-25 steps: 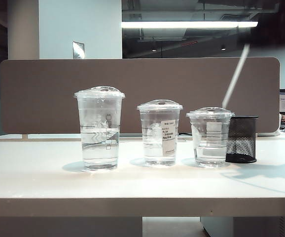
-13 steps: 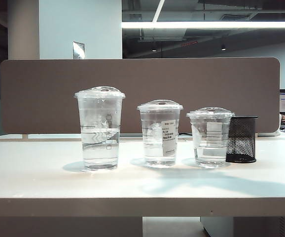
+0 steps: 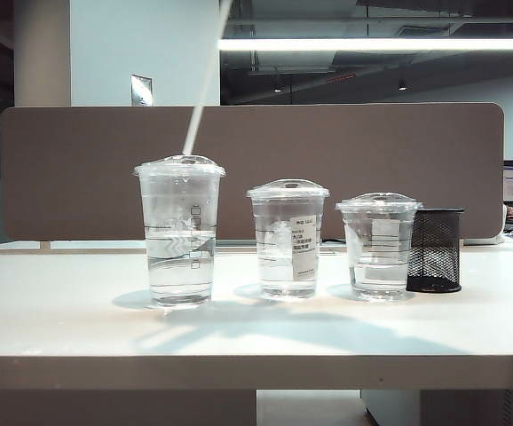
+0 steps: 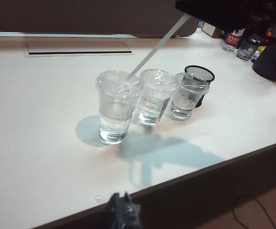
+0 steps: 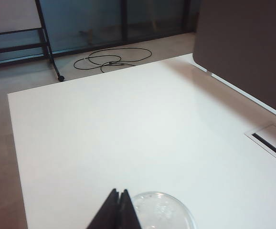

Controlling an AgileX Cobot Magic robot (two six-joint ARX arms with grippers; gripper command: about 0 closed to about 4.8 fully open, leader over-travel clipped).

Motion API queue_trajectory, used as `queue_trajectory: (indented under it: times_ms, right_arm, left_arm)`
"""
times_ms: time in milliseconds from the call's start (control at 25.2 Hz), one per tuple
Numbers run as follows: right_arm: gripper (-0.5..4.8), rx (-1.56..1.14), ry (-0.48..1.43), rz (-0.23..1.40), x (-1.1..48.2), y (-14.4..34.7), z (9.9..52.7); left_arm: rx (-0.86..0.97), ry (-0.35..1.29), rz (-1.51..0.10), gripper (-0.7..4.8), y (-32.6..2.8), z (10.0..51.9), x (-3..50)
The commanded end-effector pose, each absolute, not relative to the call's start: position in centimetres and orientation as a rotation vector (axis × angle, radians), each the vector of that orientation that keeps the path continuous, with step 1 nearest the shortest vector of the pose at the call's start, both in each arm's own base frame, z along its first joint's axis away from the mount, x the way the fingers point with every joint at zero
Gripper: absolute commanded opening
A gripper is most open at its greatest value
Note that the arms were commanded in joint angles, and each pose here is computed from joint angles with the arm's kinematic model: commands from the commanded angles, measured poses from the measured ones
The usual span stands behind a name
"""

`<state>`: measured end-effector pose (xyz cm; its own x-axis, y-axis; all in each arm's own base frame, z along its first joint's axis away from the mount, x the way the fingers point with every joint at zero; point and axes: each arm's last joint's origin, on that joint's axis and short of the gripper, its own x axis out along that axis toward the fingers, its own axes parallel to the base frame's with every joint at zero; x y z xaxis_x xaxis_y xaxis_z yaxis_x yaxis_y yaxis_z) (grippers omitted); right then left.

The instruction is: Pick up the straw and insert it into the large coffee cup.

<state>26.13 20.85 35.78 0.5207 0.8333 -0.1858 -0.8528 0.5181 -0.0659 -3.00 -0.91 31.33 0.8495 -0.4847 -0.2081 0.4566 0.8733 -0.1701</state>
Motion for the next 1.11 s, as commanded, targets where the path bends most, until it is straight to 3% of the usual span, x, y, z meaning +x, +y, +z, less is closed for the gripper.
queue_trajectory:
  times_ms: [40, 675, 1112]
  right_arm:
    - [-0.06, -0.166, 0.161, 0.992, 25.7, 21.2, 35.8]
    - [-0.06, -0.194, 0.318, 0.989, 26.7, 21.9, 33.0]
    - [-0.06, -0.236, 0.224, 0.971, 27.7, 22.4, 32.8]
  left_arm:
    - [-0.113, 0.236, -0.499, -0.04, -0.9, 31.5, -3.0]
    - [-0.113, 0.236, -0.496, -0.04, -0.9, 31.5, -3.0]
    - [-0.114, 0.236, -0.497, -0.04, -0.9, 31.5, -3.0]
